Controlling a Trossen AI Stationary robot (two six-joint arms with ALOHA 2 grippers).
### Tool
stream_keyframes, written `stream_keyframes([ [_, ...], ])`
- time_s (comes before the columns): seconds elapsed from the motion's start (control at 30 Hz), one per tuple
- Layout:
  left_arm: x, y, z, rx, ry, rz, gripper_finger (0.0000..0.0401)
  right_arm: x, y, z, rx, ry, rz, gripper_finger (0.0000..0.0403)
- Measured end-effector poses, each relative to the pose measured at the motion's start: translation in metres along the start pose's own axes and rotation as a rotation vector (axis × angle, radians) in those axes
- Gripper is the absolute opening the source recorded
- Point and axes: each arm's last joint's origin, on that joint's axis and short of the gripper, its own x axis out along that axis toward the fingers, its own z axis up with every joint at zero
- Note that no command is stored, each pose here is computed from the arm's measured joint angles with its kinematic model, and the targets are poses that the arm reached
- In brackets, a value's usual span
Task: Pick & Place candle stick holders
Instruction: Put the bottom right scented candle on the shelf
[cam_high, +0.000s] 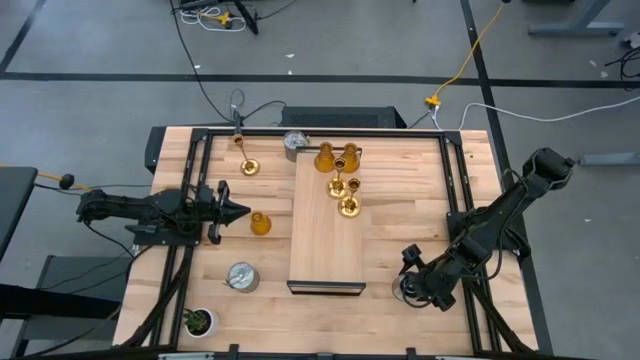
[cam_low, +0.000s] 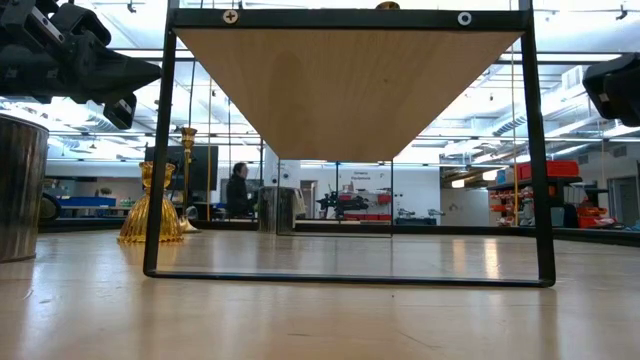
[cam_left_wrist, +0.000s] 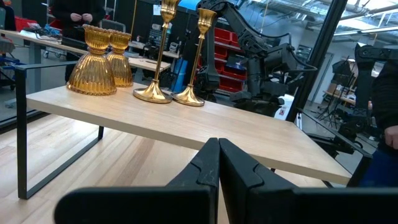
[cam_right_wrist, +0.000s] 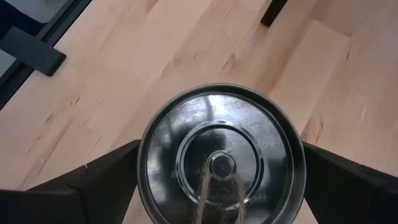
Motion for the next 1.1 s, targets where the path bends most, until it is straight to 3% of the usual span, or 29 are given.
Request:
stream_keyframes([
  [0.53, 0.0, 0.0, 0.0001, 0.0, 0.0, 0.0, 0.001, 0.0, -0.0001, 0.0002, -0.001, -0.003, -0.006, 0.0373],
  [1.1, 0.0, 0.0, 0.0, 0.0, 0.0, 0.0, 0.001, -0.0065, 0.0007, 0.0089, -0.003, -0.012, -0.003, 0.0377],
])
